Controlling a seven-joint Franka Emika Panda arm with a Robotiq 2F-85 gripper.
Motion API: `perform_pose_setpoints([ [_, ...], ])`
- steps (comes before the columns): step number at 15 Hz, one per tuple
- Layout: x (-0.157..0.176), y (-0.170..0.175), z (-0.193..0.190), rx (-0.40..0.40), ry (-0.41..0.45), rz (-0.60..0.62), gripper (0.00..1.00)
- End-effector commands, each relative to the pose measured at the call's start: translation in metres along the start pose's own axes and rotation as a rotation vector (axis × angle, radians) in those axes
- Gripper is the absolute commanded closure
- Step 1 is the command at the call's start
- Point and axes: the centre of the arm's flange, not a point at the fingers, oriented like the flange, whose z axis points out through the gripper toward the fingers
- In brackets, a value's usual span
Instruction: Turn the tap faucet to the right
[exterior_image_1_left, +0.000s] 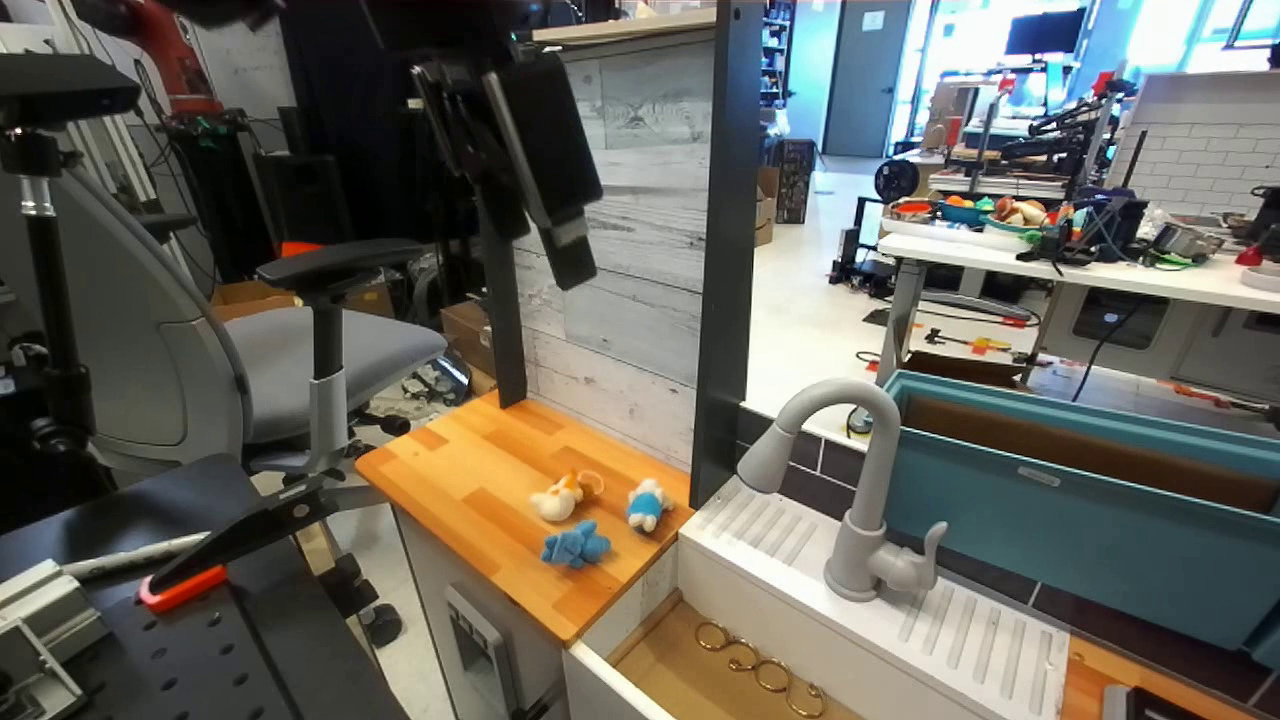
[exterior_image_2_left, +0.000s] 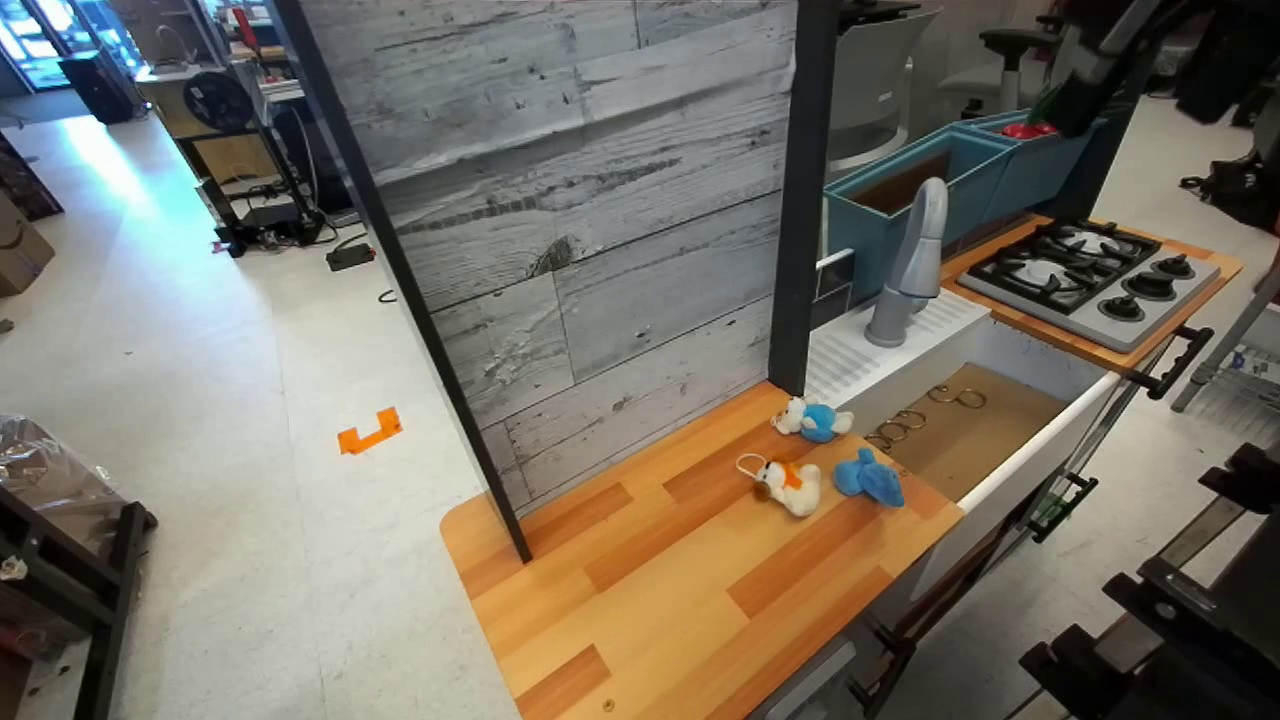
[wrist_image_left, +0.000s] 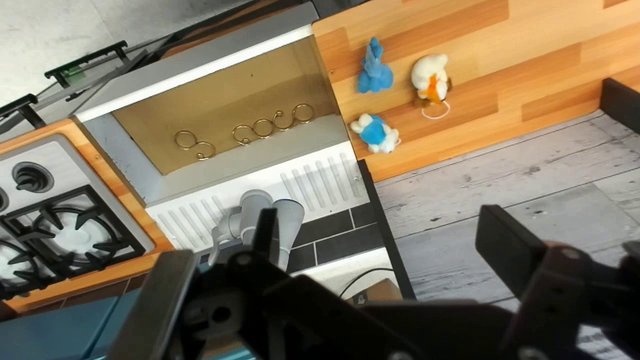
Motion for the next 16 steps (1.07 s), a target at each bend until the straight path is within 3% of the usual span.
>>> perform_pose_setpoints([
  [1,0.026,-0.003,0.045,-0.052,0.009,0.027,0.0],
  [10,0.05,0.011,0.131,-0.182,0.03,0.057,0.0],
  [16,0.069,-0.005,0.173,-0.199,0.043,0.134,0.0],
])
